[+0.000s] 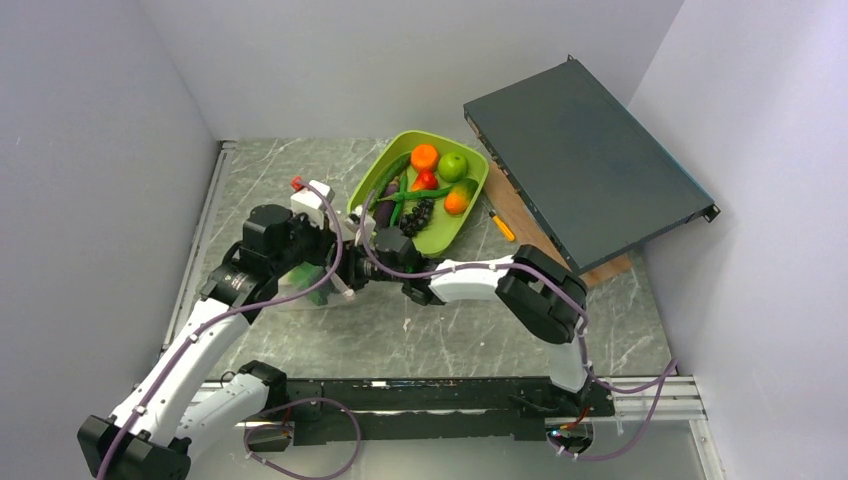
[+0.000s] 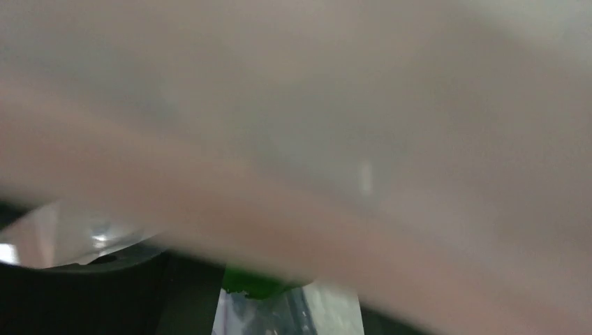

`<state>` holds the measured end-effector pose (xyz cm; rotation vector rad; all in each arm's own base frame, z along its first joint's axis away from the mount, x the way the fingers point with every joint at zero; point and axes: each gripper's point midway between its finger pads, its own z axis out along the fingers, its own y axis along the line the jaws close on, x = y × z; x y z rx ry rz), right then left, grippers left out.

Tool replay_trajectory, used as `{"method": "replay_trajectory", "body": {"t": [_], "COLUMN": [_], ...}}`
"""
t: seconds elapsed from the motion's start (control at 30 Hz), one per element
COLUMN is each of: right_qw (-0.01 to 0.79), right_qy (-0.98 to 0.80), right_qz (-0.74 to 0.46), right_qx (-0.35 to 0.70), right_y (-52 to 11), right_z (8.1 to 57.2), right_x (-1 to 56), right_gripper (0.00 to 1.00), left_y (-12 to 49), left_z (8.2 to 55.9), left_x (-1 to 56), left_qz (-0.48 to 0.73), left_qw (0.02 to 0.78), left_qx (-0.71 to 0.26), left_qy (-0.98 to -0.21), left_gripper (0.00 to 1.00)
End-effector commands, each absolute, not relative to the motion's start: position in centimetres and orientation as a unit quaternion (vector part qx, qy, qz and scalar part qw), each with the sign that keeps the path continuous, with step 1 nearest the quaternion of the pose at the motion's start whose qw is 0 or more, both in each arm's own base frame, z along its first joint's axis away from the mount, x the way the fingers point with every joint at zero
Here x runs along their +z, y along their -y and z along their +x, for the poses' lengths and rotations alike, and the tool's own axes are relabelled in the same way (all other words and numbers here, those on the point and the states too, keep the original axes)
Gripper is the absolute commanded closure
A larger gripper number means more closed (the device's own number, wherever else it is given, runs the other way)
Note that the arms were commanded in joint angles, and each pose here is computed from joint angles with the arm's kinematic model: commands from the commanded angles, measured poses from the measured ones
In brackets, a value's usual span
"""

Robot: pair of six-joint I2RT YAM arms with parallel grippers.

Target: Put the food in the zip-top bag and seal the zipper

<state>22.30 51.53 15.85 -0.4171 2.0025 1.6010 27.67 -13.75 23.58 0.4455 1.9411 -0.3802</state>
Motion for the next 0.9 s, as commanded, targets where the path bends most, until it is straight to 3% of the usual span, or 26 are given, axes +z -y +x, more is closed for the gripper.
{"method": "replay_trajectory", "body": {"t": [0.0, 0.3, 0.67, 0.77, 0.87], "right_qw": [0.290, 0.340, 0.370, 0.405, 0.422], "right_qy": [-0.739, -0.777, -0.778, -0.771, -0.779], "right_qz": [-0.211, -0.250, -0.249, -0.216, -0.182], "right_qx": [0.570, 0.467, 0.443, 0.440, 0.427], "right_y": [-50.5, -45.4, -42.6, -42.1, -42.7], "right_z": [21.4, 22.2, 22.4, 23.8, 25.6], "right_x": [18.8, 20.7, 24.0, 25.2, 24.5], "right_gripper": [0.32, 0.27, 0.19, 0.23, 0.35], "left_y": [13.9, 13.7, 14.2, 14.4, 14.5], "left_z": [28.3, 28.5, 28.4, 28.2, 27.8], "left_x": [24.8, 24.3, 24.2, 24.6, 25.1], "left_qz": [0.182, 0.179, 0.188, 0.192, 0.195], "left_qw": [0.551, 0.541, 0.535, 0.541, 0.551], "left_qx": [-0.161, -0.152, -0.162, -0.169, -0.177], "left_qy": [-0.799, -0.807, -0.807, -0.801, -0.792], "left_gripper": [1.00, 1.00, 1.00, 1.00, 1.00]}}
